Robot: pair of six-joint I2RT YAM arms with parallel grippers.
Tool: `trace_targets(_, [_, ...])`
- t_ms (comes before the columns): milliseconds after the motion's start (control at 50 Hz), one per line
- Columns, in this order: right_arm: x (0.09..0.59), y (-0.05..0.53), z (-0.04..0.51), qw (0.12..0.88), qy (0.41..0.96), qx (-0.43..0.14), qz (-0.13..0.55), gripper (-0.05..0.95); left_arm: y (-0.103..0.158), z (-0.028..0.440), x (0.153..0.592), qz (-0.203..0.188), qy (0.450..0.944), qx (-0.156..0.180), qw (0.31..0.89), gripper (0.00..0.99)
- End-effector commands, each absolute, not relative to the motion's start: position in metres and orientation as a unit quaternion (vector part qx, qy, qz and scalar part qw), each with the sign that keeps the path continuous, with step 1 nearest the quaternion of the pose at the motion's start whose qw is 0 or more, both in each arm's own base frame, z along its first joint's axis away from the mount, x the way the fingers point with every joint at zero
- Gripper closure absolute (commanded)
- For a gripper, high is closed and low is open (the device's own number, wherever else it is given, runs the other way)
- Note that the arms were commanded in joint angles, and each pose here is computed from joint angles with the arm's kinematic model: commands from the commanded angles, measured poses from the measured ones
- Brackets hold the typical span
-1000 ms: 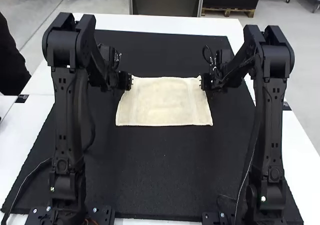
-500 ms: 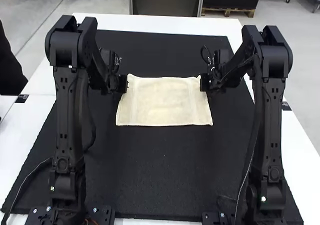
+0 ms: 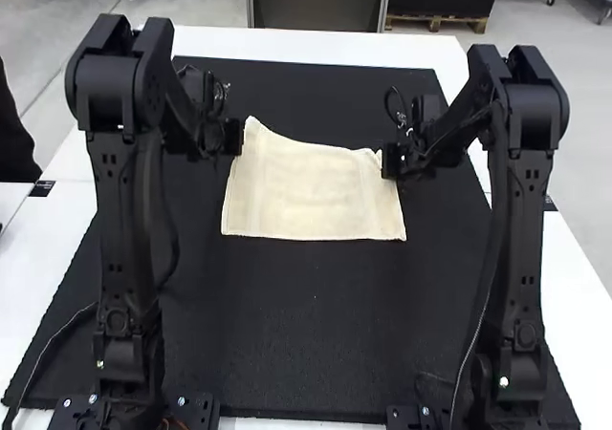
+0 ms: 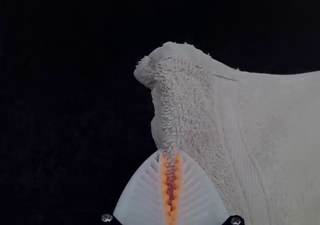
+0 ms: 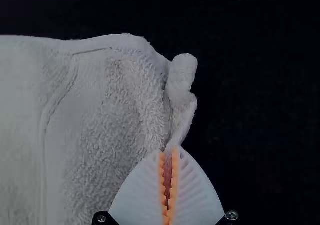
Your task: Fold the towel.
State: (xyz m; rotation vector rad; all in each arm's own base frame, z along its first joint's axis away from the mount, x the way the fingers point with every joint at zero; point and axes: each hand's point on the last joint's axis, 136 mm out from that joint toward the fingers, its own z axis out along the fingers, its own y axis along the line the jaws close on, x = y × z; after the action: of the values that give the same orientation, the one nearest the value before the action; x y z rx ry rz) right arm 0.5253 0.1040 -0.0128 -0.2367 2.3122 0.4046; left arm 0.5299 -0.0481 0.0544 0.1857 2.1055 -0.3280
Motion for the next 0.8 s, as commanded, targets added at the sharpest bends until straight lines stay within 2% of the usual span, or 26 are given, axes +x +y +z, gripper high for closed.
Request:
trace_targets(0, [0.521,0.114,0.019,0.399,0.893,-0.101,0.185,0.92,-0.043,0.054,0.520,-0.141,0.866,0.071,0.474,0.980])
trace_targets(340, [0.513,0.099,0.046,0.423,0.882,-0.093,0.186,0.92,-0.030,0.047,0.491,-0.131,0.872,0.082,0.464,0.980])
trace_targets(780, [0.501,0.090,0.069,0.435,0.875,-0.087,0.194,0.92,-0.034,0.086,0.476,-0.135,0.855,0.092,0.492,0.980])
